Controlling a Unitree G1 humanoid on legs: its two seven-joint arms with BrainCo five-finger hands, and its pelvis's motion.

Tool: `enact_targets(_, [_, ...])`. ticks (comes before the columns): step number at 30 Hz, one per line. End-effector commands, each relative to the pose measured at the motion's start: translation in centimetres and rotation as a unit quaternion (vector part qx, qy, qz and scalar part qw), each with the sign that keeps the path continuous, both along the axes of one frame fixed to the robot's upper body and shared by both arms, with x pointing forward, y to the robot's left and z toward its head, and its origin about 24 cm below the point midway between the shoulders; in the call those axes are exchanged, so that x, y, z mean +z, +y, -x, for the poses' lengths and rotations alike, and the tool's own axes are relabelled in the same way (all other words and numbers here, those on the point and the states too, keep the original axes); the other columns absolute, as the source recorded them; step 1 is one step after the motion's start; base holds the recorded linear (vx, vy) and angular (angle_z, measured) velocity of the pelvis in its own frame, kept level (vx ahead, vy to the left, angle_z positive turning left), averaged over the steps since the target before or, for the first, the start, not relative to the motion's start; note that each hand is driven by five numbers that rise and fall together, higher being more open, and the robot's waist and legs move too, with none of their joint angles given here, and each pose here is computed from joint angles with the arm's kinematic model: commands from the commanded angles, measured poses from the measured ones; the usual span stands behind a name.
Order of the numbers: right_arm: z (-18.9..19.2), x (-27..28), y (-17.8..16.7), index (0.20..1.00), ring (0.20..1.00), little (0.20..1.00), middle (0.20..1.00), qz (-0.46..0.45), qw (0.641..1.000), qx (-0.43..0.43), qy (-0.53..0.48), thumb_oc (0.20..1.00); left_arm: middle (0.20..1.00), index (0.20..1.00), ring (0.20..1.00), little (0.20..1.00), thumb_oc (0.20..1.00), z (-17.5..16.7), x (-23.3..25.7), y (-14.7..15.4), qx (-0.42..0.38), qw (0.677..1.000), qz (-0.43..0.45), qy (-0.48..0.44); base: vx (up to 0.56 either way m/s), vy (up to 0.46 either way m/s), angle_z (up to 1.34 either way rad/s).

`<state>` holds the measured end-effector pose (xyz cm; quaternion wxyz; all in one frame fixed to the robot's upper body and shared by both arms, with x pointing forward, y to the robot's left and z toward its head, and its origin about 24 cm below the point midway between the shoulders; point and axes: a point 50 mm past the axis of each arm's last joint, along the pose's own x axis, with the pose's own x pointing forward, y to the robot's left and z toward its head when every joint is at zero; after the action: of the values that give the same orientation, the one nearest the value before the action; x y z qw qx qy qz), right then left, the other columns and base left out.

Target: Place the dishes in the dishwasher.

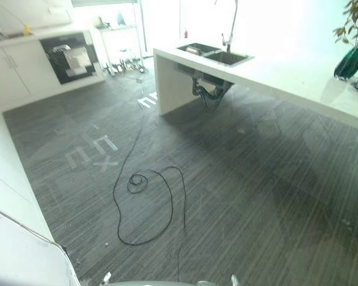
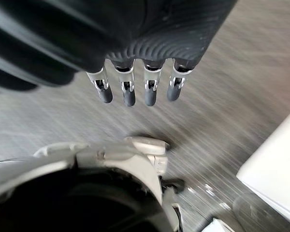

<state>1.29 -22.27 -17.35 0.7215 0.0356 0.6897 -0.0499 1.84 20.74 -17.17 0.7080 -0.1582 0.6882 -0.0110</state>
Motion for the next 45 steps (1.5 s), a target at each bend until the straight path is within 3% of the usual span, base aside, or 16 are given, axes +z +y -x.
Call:
enact_targets(1, [-2.5, 0.0, 0.7, 1.000, 1.000, 1.000, 1.000, -0.025, 0.999, -0.030, -0.019, 1.000, 1.000, 1.000, 1.000, 1.000, 1.000, -2.7, 0.0, -2.3, -0.027, 0.997, 0.069, -0.009, 0.00, -0.008, 0.04])
enact_targets(4, [-2.6, -0.1, 1.0, 1.000, 1.000, 1.000, 1.000, -0.032, 0.999, -0.032, -0.022, 1.000, 1.000, 1.000, 1.000, 1.000, 1.000, -2.6, 0.0, -2.3, -0.069, 0.996, 0.055, -0.006, 0.01, -0.004, 0.03])
enact_targets(18, [-3.4, 0.1, 0.5, 1.000, 1.000, 1.000, 1.000, -0.036, 0.993, -0.084, -0.072, 1.000, 1.000, 1.000, 1.000, 1.000, 1.000, -3.5, -0.2, -1.7, -0.064, 0.998, -0.011, -0.024, 0.00, 0.000, 0.00])
enact_targets(21, [-5.4, 0.5, 0.8, 1.000, 1.000, 1.000, 1.000, -0.072, 0.983, -0.108, -0.126, 1.000, 1.000, 1.000, 1.000, 1.000, 1.000, -6.3, 0.2, -1.4, -0.102, 0.988, -0.051, -0.103, 0.00, 0.000, 0.00])
enact_targets(28, [-10.7, 2.3, 1.4, 1.000, 1.000, 1.000, 1.000, -0.113, 0.956, -0.071, -0.261, 1.000, 1.000, 1.000, 1.000, 1.000, 1.000, -12.4, 2.6, -2.9, -0.058, 0.961, -0.038, -0.266, -0.03, -0.019, -0.01])
enact_targets(35, [-12.4, 3.4, 2.2, 1.000, 1.000, 1.000, 1.000, -0.138, 0.936, -0.061, -0.317, 1.000, 1.000, 1.000, 1.000, 1.000, 1.000, -12.8, 3.3, -2.5, -0.073, 0.947, -0.047, -0.310, -0.02, -0.046, 0.02])
enact_targets(45, [-14.1, 4.8, 2.5, 1.000, 1.000, 1.000, 1.000, -0.137, 0.916, -0.061, -0.373, 1.000, 1.000, 1.000, 1.000, 1.000, 1.000, -14.0, 4.5, -1.4, -0.022, 0.931, -0.066, -0.358, -0.01, -0.095, 0.00])
